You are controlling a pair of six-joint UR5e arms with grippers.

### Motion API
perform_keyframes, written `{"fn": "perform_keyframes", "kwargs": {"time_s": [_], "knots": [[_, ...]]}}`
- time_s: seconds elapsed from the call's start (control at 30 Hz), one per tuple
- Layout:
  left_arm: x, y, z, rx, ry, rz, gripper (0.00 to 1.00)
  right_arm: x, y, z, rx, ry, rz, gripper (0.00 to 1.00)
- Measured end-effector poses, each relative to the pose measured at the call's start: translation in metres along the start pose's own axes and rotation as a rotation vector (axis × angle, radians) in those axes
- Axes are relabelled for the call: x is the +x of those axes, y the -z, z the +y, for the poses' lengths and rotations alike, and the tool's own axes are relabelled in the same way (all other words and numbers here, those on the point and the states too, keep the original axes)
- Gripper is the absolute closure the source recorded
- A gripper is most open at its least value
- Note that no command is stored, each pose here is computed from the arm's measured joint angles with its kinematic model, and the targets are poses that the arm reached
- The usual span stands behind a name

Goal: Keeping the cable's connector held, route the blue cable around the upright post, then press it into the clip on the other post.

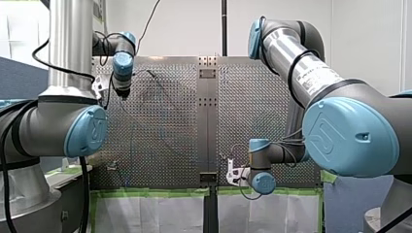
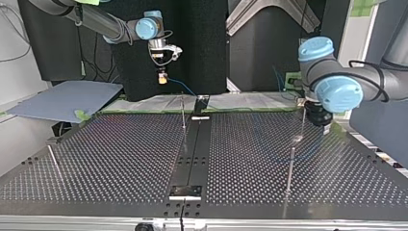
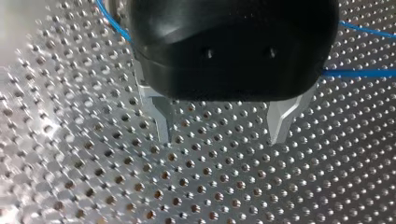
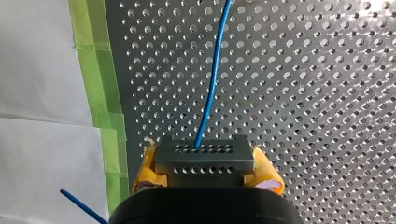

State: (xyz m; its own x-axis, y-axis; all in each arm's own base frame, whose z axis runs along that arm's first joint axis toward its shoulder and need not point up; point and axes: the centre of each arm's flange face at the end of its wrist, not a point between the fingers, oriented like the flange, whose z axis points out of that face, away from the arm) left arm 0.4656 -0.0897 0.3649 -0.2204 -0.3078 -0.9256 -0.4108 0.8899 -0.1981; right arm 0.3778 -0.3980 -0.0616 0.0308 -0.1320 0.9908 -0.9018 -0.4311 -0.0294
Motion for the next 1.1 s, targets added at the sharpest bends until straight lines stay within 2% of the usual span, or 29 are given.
{"fn": "perform_keyframes", "kwargs": {"time_s": [0.4, 0.57, 0.8, 1.1], "knots": [[0.000, 0.010, -0.004, 0.010, -0.118, 0.014, 0.00, 0.000, 0.000, -0.001, 0.002, 0.001, 0.000, 1.00], [-0.003, 0.015, -0.006, 0.016, -0.157, 0.007, 0.00, 0.000, 0.000, -0.001, 0.003, 0.001, 0.000, 1.00], [-0.007, 0.021, -0.005, 0.017, -0.141, 0.005, 0.00, 0.000, 0.000, -0.001, 0.003, 0.001, -0.001, 1.00], [-0.021, 0.036, -0.005, 0.037, -0.051, -0.014, 0.00, 0.000, 0.000, -0.001, 0.003, 0.001, -0.001, 1.00]]}}
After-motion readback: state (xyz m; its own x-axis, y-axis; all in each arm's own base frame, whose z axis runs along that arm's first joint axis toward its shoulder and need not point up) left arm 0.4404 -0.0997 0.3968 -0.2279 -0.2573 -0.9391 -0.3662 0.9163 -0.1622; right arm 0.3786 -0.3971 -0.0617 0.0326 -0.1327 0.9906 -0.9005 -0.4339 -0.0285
